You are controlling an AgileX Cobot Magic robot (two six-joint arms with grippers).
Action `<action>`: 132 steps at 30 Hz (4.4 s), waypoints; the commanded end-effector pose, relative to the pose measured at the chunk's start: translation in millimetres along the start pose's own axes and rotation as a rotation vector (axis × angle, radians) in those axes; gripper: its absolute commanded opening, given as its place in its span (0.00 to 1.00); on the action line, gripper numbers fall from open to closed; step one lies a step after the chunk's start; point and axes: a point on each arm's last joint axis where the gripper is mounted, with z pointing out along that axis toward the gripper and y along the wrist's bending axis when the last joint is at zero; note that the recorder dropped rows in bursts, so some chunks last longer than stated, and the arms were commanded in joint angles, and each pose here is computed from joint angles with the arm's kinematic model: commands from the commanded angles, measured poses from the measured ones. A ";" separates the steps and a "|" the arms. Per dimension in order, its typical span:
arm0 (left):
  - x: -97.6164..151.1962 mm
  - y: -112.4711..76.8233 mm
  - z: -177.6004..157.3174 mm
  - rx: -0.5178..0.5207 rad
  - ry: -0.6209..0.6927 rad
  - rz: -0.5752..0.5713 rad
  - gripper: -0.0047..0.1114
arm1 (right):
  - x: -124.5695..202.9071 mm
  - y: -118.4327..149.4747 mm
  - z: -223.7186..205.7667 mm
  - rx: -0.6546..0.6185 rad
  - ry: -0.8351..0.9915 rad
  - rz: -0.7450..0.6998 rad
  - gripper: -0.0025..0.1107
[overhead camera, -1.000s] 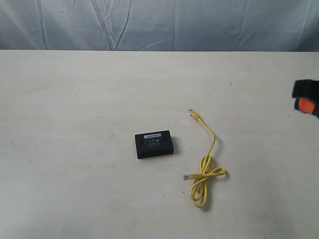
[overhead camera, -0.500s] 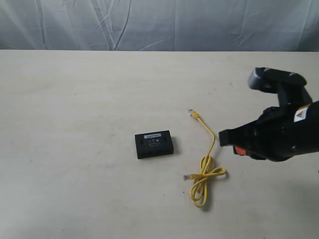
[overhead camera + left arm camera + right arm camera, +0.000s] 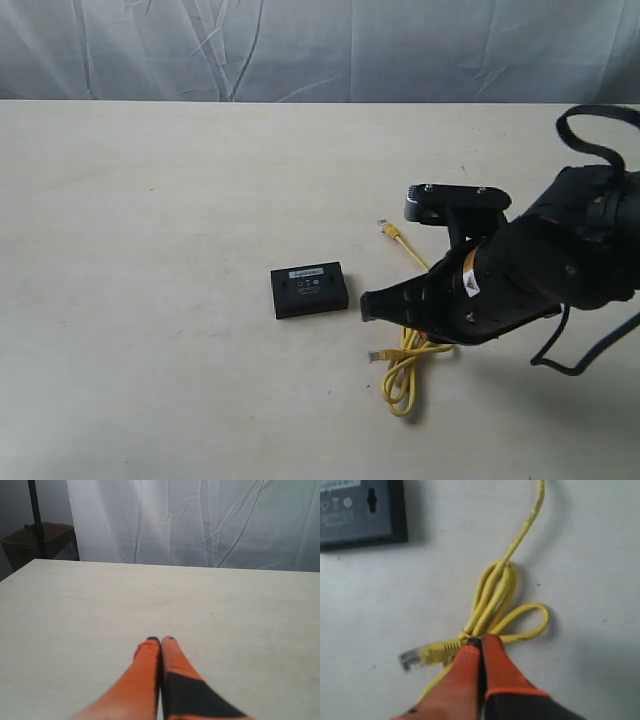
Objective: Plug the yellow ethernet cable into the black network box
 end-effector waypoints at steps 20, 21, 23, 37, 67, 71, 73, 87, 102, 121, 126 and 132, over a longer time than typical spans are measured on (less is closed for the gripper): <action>0.6 0.3 0.0 -0.003 -0.006 0.007 0.04 | 12.8 -0.2 39.4 -0.060 -0.021 0.177 0.55; 0.6 0.3 0.0 -0.003 -0.006 0.007 0.04 | 13.5 -0.3 42.2 -0.057 -0.014 0.183 0.55; 0.6 0.3 0.0 -0.003 -0.006 0.007 0.04 | 14.9 -0.9 46.4 -0.048 -0.002 0.183 0.55; 0.6 0.3 0.0 -0.003 -0.006 0.007 0.04 | 21.7 -4.1 68.6 -0.006 0.048 0.135 0.02; 0.6 0.3 0.0 -0.003 -0.006 0.007 0.04 | 2.0 0.4 -1.9 -0.034 -0.082 0.013 0.44; 0.6 0.3 0.0 -0.003 -0.006 0.007 0.04 | 1.5 5.7 17.8 -0.064 -0.071 0.091 0.45; 0.6 0.3 0.0 -0.003 -0.006 0.007 0.04 | 3.1 9.1 28.9 -0.077 -0.059 0.107 0.45; 0.6 0.3 0.0 -0.003 -0.006 0.007 0.04 | 11.5 14.3 51.4 -0.058 -0.015 0.053 0.02; 0.6 0.4 0.0 -0.005 -0.006 0.013 0.04 | -56.3 -24.7 -52.7 0.665 -0.339 -0.318 0.02; 0.6 0.4 0.0 -0.005 -0.006 0.013 0.04 | -25.5 -5.9 51.5 1.066 -0.416 -0.862 0.02; 0.6 0.4 0.0 -0.005 -0.006 0.013 0.04 | -10.1 5.5 65.7 1.055 -0.382 -0.922 0.02; 0.6 0.4 0.0 -0.005 -0.006 0.013 0.04 | 1.5 13.4 69.3 1.000 -0.346 -0.917 0.15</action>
